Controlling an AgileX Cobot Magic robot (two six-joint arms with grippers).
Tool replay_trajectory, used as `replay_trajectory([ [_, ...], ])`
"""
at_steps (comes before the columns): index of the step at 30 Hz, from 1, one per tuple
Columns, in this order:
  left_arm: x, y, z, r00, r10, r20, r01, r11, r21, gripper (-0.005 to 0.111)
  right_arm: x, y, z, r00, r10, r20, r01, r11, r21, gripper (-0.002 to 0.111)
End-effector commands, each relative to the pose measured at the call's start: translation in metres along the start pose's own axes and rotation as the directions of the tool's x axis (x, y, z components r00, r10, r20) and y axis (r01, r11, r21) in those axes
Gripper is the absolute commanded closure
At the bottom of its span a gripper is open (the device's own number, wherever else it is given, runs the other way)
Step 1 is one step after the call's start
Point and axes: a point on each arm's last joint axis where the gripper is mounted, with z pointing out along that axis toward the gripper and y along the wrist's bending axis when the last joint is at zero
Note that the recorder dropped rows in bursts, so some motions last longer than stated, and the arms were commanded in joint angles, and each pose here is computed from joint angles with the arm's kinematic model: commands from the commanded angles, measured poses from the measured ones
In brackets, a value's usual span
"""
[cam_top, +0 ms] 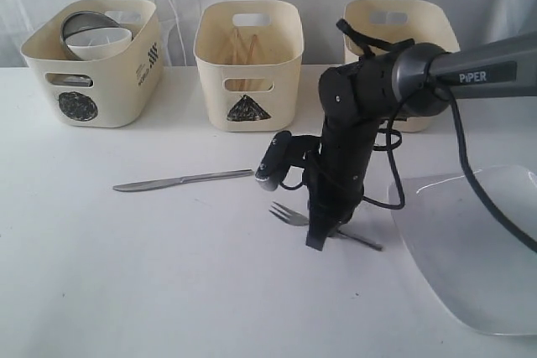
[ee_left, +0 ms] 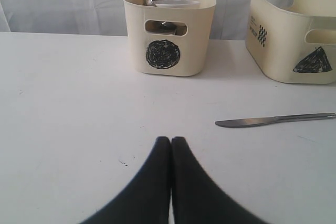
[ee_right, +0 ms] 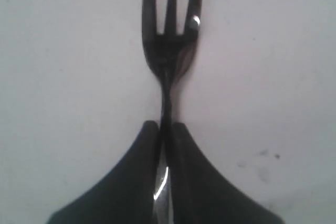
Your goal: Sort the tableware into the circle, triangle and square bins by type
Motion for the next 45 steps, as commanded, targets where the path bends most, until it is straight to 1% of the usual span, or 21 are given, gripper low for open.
replay_trajectory([
  [1, 0.001, 0.0, 0.0, 1.0, -0.005, -0.001, 0.005, 1.0, -0.002, 0.107, -0.006, 0.007, -0.004, 0.955, 0.27, 0.127, -0.26, 0.962, -0.085, 0.108],
  [4, 0.001, 0.0, 0.0, 1.0, -0.005, -0.001, 0.005, 1.0, -0.002, 0.107, -0.004, 0.013, -0.022, 0.895, 0.363, 0.258, -0.354, 0.932, -0.083, 0.108],
  [6, 0.001, 0.0, 0.0, 1.0, -0.005, -0.001, 0.005, 1.0, -0.002, 0.107, -0.001, 0.021, -0.038, 0.827, 0.435, 0.355, -0.423, 0.899, -0.116, 0.108],
  [7, 0.001, 0.0, 0.0, 1.0, -0.005, -0.001, 0.005, 1.0, -0.002, 0.107, 0.001, 0.023, -0.048, 0.779, 0.469, 0.415, -0.46, 0.878, -0.13, 0.108],
  [10, 0.001, 0.0, 0.0, 1.0, -0.005, -0.001, 0.005, 1.0, -0.002, 0.107, 0.006, 0.023, -0.073, 0.603, 0.54, 0.588, -0.575, 0.805, -0.149, 0.108],
  [12, 0.001, 0.0, 0.0, 1.0, -0.005, -0.001, 0.005, 1.0, -0.002, 0.107, 0.007, 0.018, -0.092, 0.446, 0.572, 0.688, -0.654, 0.734, -0.186, 0.108],
  [14, 0.001, 0.0, 0.0, 1.0, -0.005, -0.001, 0.005, 1.0, -0.002, 0.107, 0.008, 0.011, -0.105, 0.324, 0.574, 0.752, -0.706, 0.676, -0.211, 0.108],
  [15, 0.001, 0.0, 0.0, 1.0, -0.005, -0.001, 0.005, 1.0, -0.002, 0.107, 0.007, 0.006, -0.112, 0.278, 0.555, 0.784, -0.725, 0.657, -0.208, 0.108],
  [19, 0.001, 0.0, 0.0, 1.0, -0.005, -0.001, 0.005, 1.0, -0.002, 0.107, 0.0, -0.017, -0.135, 0.173, 0.504, 0.846, -0.751, 0.623, -0.217, 0.108],
  [23, 0.001, 0.0, 0.0, 1.0, -0.005, -0.001, 0.005, 1.0, -0.002, 0.107, -0.015, -0.038, -0.151, 0.121, 0.467, 0.876, -0.75, 0.621, -0.228, 0.108],
  [26, 0.001, 0.0, 0.0, 1.0, -0.005, -0.001, 0.005, 1.0, -0.002, 0.107, -0.029, -0.058, -0.157, 0.09, 0.445, 0.891, -0.746, 0.622, -0.236, 0.108],
  [30, 0.001, 0.0, 0.0, 1.0, -0.005, -0.001, 0.005, 1.0, -0.002, 0.107, -0.05, -0.083, -0.149, 0.081, 0.445, 0.892, -0.736, 0.63, -0.248, 0.108],
  [35, 0.001, 0.0, 0.0, 1.0, -0.005, -0.001, 0.005, 1.0, -0.002, 0.107, -0.075, -0.103, -0.128, 0.101, 0.461, 0.882, -0.713, 0.651, -0.259, 0.108],
  [37, 0.001, 0.0, 0.0, 1.0, -0.005, -0.001, 0.005, 1.0, -0.002, 0.107, -0.086, -0.111, -0.109, 0.129, 0.481, 0.867, -0.702, 0.662, -0.263, 0.107],
  [39, 0.001, 0.0, 0.0, 1.0, -0.005, -0.001, 0.005, 1.0, -0.002, 0.107, -0.092, -0.113, -0.1, 0.177, 0.477, 0.861, -0.681, 0.691, -0.242, 0.092],
  [40, 0.001, 0.0, 0.0, 1.0, -0.005, -0.001, 0.005, 1.0, -0.002, 0.107, -0.092, -0.112, -0.1, 0.217, 0.454, 0.864, -0.67, 0.713, -0.206, 0.079],
  [41, 0.001, 0.0, 0.0, 1.0, -0.005, -0.001, 0.005, 1.0, -0.002, 0.107, -0.091, -0.111, -0.102, 0.245, 0.437, 0.865, -0.66, 0.729, -0.182, 0.071],
  [42, 0.001, 0.0, 0.0, 1.0, -0.005, -0.001, 0.005, 1.0, -0.002, 0.107, -0.09, -0.108, -0.108, 0.308, 0.392, 0.867, -0.633, 0.765, -0.12, 0.062],
  [43, 0.001, 0.0, 0.0, 1.0, -0.005, -0.001, 0.005, 1.0, -0.002, 0.107, -0.088, -0.106, -0.117, 0.358, 0.335, 0.871, -0.611, 0.79, -0.053, 0.059],
  [44, 0.001, 0.0, 0.0, 1.0, -0.005, -0.001, 0.005, 1.0, -0.002, 0.107, -0.086, -0.104, -0.123, 0.394, 0.301, 0.868, -0.591, 0.806, -0.011, 0.059],
  [45, 0.001, 0.0, 0.0, 1.0, -0.005, -0.001, 0.005, 1.0, -0.002, 0.107, -0.083, -0.099, -0.133, 0.457, 0.258, 0.851, -0.553, 0.832, 0.046, 0.059],
])
